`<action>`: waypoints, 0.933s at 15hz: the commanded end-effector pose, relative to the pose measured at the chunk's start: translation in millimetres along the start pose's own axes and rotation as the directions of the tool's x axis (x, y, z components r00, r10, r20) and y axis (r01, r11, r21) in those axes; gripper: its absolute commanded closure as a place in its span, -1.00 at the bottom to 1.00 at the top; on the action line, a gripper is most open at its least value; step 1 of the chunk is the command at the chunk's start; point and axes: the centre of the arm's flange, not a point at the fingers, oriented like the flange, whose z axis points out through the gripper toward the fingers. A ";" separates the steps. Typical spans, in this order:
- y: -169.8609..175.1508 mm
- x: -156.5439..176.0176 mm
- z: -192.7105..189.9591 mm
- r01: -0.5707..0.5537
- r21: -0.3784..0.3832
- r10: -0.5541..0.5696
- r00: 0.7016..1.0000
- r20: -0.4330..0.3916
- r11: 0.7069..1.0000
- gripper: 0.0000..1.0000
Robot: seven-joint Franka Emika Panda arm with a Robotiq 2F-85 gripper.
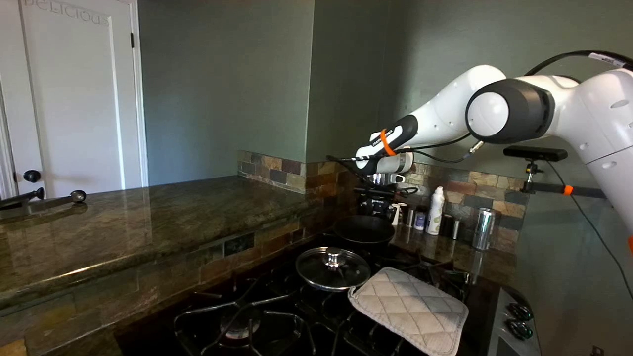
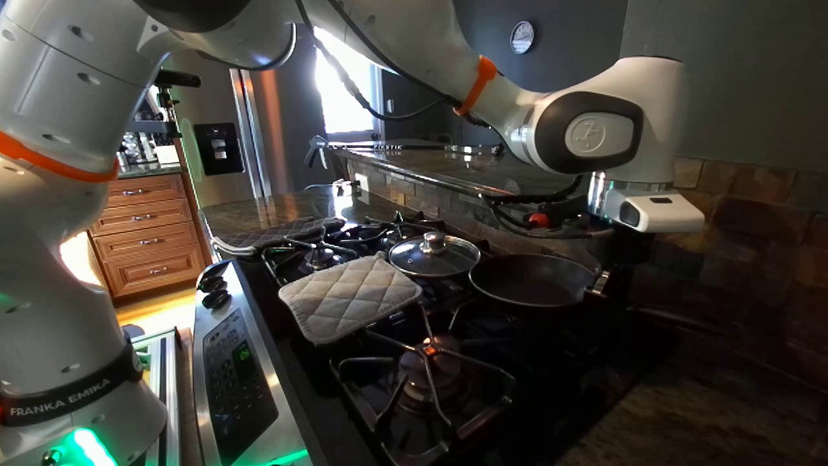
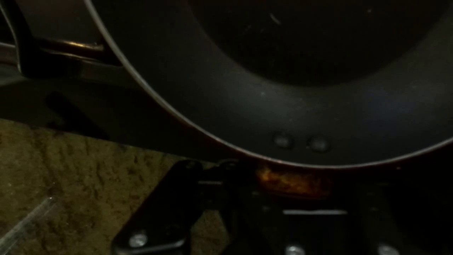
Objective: Move the pan to the bottom right stove plate and use the potholder to put the lid on the pan
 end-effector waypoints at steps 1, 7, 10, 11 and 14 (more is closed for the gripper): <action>0.4 0.1 0.3 0.007 0.003 -0.007 1.000 0.027 1.000 -0.13; -1.7 -1.3 0.2 0.021 0.001 -0.021 0.999 0.028 1.000 -0.58; -3.3 -1.4 -2.6 0.023 0.007 -0.024 0.999 0.029 1.000 -0.46; -4.0 -1.6 -5.0 0.025 0.011 -0.025 0.999 0.028 1.000 -0.48; -6.8 -2.1 -10.4 0.029 0.019 -0.030 0.999 0.023 0.999 -0.42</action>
